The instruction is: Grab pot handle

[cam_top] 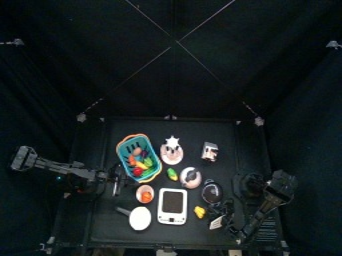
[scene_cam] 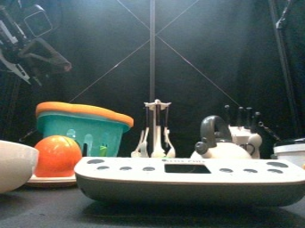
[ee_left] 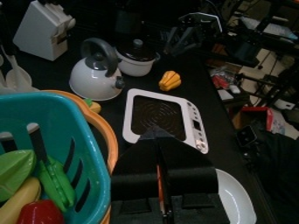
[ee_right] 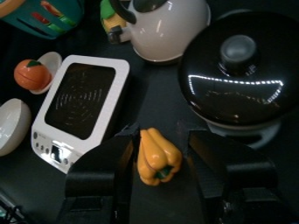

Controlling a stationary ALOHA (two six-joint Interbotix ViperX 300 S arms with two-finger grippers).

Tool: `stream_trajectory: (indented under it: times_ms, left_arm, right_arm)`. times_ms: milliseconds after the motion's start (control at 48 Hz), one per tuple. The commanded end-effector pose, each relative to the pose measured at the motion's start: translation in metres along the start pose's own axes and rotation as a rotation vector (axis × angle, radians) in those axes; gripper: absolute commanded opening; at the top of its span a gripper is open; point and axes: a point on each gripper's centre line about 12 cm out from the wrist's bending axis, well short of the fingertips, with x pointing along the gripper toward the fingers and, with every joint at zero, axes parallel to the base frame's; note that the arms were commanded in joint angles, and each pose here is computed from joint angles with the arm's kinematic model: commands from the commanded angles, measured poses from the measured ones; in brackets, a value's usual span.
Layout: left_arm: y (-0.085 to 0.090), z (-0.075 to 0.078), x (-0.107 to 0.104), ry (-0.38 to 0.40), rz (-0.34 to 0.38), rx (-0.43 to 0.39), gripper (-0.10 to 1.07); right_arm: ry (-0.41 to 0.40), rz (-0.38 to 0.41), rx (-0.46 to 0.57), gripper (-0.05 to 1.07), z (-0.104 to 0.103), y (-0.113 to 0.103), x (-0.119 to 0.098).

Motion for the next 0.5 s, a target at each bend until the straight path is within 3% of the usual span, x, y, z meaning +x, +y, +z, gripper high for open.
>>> stream_trajectory:
  times_ms: [0, 250, 479]
  left_arm:
    - [-0.002, 0.005, 0.001, -0.013, -0.004, 0.003, 0.17]
    - [-0.002, 0.003, 0.001, -0.006, -0.006, 0.002, 0.17]
    - [-0.002, 0.003, 0.001, -0.006, -0.007, 0.004, 0.17]
  right_arm:
    - [0.038, 0.024, 0.013, 0.77, 0.013, 0.013, 0.001]
    - [0.045, -0.036, 0.034, 0.77, 0.014, 0.003, -0.003]
    - [0.055, -0.079, 0.132, 0.77, 0.003, -0.020, -0.016]
